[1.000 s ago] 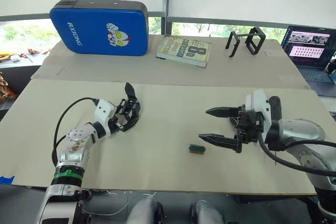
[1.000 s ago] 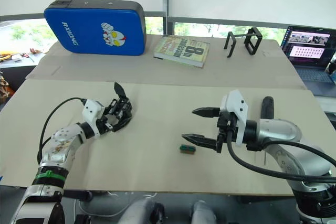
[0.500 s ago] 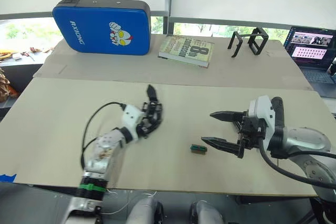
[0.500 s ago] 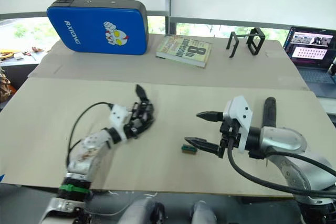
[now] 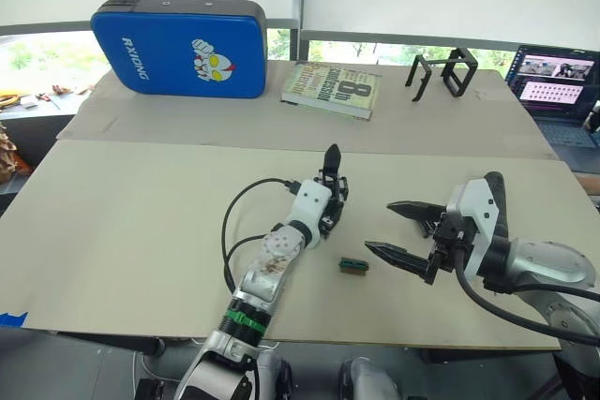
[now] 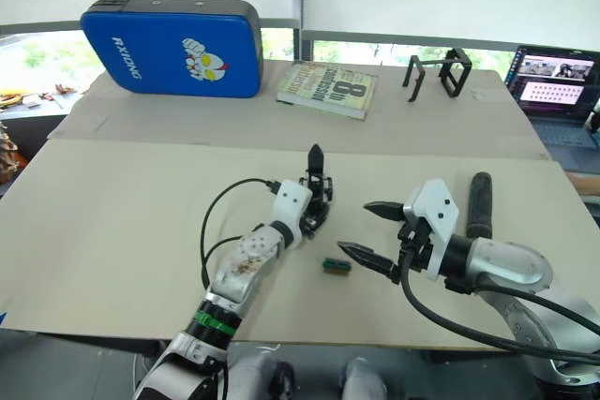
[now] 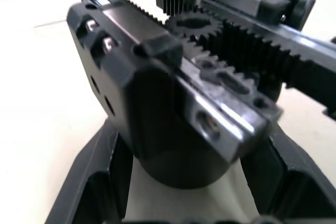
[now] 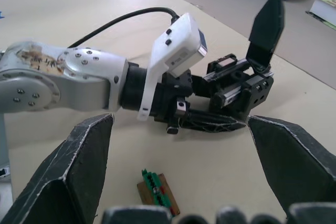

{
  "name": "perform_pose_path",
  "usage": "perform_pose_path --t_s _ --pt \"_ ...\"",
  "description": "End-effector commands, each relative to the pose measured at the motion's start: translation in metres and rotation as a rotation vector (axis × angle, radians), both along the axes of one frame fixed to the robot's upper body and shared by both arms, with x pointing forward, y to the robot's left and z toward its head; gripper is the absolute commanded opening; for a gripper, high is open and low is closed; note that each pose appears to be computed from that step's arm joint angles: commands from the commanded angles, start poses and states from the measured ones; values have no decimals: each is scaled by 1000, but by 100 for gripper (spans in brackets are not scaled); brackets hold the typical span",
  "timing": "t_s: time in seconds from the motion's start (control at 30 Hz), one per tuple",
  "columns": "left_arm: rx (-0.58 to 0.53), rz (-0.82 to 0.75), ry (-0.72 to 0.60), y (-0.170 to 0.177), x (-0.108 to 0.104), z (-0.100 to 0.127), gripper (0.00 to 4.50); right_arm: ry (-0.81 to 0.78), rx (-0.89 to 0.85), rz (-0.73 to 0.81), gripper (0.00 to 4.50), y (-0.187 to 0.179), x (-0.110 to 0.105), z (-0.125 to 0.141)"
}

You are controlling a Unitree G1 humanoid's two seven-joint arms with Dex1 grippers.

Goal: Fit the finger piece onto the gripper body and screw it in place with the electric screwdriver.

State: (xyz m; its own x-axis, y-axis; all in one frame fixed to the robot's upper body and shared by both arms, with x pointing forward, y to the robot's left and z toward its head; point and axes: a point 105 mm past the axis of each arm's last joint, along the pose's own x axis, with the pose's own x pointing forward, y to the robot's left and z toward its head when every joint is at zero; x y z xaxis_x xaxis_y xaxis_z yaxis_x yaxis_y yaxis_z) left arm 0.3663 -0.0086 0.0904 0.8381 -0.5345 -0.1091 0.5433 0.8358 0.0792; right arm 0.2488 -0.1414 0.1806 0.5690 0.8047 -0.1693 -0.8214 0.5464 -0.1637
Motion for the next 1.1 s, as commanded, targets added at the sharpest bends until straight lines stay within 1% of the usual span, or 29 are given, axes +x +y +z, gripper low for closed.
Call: perform_pose_path --t_s 0.03,0.1,0.17,0.2,0.27,0.4,0.5,0.57,0.63,0.67,0.73,0.8,0.87,0.9,0.97,1.03,1.1 --pt "-19 -38 -67 -15 -2 13 233 -53 -7 -3 450 1 -2 10" --pt "-19 -54 -49 -10 -5 5 341 -60 -8 -6 450 2 -1 10" --pt "-14 -63 -27 2 -6 0 434 -69 -7 -11 450 2 0 12" --pt "-14 -67 -20 6 -7 0 447 -71 -7 -12 450 2 1 13" --pt "-6 -113 7 22 -12 -3 447 -80 -10 -17 450 0 2 14" --pt "75 -238 52 54 -27 -5 447 -80 -64 -51 450 -8 5 15" --pt "122 -283 71 75 -36 0 447 -61 -111 -64 450 -15 8 19" --pt "126 -354 89 92 -47 12 447 -11 -140 -34 450 -24 6 24" --pt "154 -433 89 106 -59 25 447 47 -185 -16 450 -34 6 26" --pt "165 -488 69 110 -66 35 447 76 -207 -9 450 -38 8 27" --pt "153 -613 36 114 -82 59 447 153 -249 -18 450 -45 12 26" --pt "119 -716 -1 113 -94 83 447 201 -271 -58 450 -51 21 27" --pt "82 -797 -23 112 -102 108 447 227 -268 -107 450 -56 36 32" --pt "61 -828 -6 111 -105 117 447 249 -273 -163 450 -61 47 33" --pt "52 -868 -6 107 -108 129 447 302 -286 -270 450 -70 65 31" --pt "92 -891 -77 101 -108 137 447 387 -316 -370 450 -81 80 24" --pt "86 -879 -139 95 -105 145 447 484 -325 -438 450 -87 89 16"
